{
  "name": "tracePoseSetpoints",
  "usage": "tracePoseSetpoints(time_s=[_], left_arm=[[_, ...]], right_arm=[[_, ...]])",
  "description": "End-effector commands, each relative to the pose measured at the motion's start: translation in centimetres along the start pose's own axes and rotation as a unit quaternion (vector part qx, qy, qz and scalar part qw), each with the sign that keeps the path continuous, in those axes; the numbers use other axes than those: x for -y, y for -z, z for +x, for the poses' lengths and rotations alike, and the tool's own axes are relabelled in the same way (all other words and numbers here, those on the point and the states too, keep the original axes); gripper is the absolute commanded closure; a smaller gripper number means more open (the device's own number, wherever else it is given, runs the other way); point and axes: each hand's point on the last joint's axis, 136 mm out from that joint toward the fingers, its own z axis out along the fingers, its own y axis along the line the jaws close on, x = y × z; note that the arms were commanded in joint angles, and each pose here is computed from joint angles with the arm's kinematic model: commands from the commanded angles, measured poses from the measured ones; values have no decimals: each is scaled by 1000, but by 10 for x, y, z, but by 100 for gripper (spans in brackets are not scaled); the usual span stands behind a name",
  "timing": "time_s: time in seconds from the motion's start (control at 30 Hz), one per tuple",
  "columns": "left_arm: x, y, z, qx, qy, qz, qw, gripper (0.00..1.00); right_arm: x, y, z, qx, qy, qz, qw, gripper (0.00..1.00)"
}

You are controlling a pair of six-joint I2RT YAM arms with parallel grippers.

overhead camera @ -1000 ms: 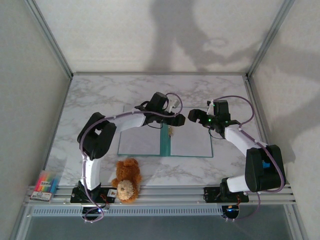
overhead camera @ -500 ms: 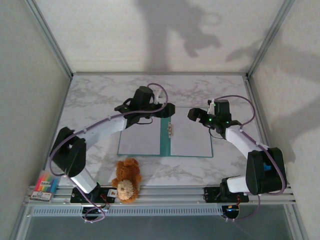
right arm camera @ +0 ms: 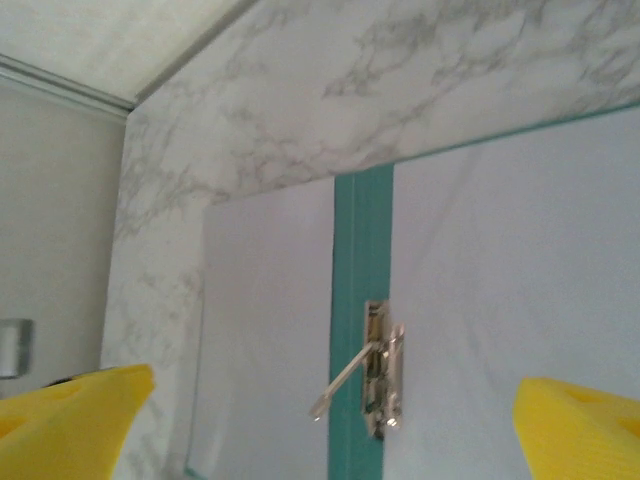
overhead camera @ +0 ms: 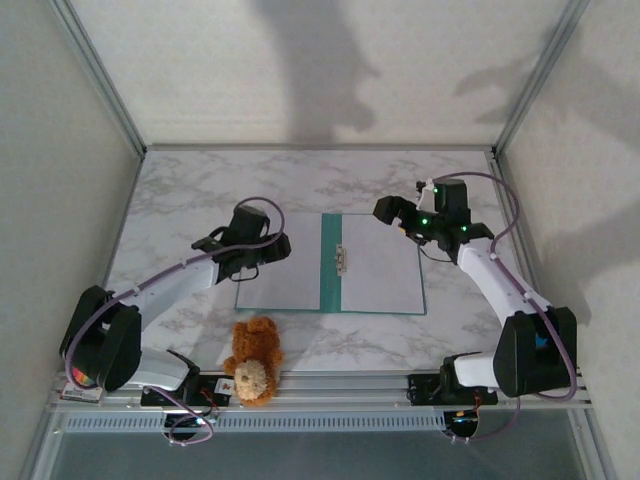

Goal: Put the files into the folder

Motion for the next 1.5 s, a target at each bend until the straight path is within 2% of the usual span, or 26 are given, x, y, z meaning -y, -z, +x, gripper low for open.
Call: tracePoseSetpoints(time_s=[0.0,0.17,0.33,0.47,0.53,0.8,1.03,1.33,1.47], left_arm=[[-25,3,11,-1,26,-35,999,35],[-47,-7,39,-30,47,-43,997,41],[-49,-16,61,-56,72,-22,996,46],[-46,-23,77,-75,88,-2,993,49],[-45,-25,81,-77,86,-5,993,49],[-21,-41,86,-82,93,15,992,49],[17,-64,94,-96,78,35,992,50],[43,-79,98,-107,64,45,991,51],[40,-80,98,-105,59,36,992,51]], right_arm=[[-8,-1,22,-85,-56,-10,995,5],[-14,-6,36,-113,-52,1,992,11],[-16,-8,51,-129,-35,39,990,19],[-12,-7,64,-147,-11,118,982,20],[-14,-6,67,-150,-1,135,979,20],[-7,-6,66,-135,6,176,975,25],[-1,-19,72,-145,6,192,971,29],[19,-30,62,-157,28,261,952,32],[27,-38,54,-156,37,283,946,47]])
